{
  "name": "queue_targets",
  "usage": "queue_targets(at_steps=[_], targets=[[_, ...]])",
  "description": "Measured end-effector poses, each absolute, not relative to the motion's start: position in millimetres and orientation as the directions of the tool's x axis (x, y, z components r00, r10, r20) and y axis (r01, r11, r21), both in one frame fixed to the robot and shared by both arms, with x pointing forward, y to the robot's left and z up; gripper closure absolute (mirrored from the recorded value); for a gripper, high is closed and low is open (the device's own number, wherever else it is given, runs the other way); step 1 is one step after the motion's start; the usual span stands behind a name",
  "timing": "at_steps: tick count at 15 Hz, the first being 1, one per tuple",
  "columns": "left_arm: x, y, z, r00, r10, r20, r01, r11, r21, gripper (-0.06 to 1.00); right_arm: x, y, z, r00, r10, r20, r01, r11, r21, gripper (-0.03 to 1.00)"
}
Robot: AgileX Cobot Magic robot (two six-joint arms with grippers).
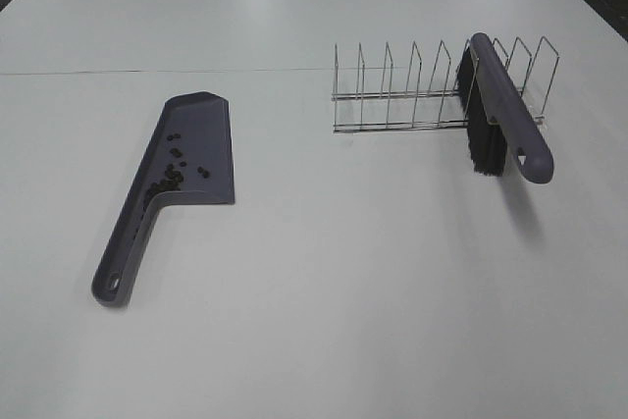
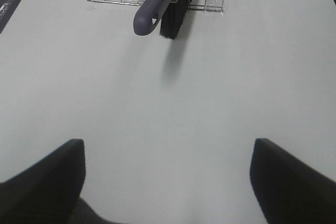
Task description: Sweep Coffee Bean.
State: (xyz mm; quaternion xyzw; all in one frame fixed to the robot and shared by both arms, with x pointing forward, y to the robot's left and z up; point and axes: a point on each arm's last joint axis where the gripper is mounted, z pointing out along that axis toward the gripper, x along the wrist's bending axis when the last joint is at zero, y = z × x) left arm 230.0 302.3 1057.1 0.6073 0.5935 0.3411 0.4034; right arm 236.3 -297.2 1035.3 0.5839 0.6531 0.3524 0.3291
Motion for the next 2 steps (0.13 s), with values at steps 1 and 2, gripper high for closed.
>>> queue_targets(at_steps=[1, 2], targets=[[230.0, 302.3, 1057.1, 0.063, 0.996, -0.065, 0.446, 0.03, 0.895, 0.13, 236.3, -297.2, 1035.3, -0.102, 0.995, -0.018, 0.531, 0.07, 0.845, 0.22], [230.0, 302.3, 1057.1, 0.063, 0.996, -0.065, 0.446, 0.03, 0.895, 0.13, 236.3, -297.2, 1035.3, -0.102, 0.995, -0.018, 0.531, 0.07, 0.845, 0.22]])
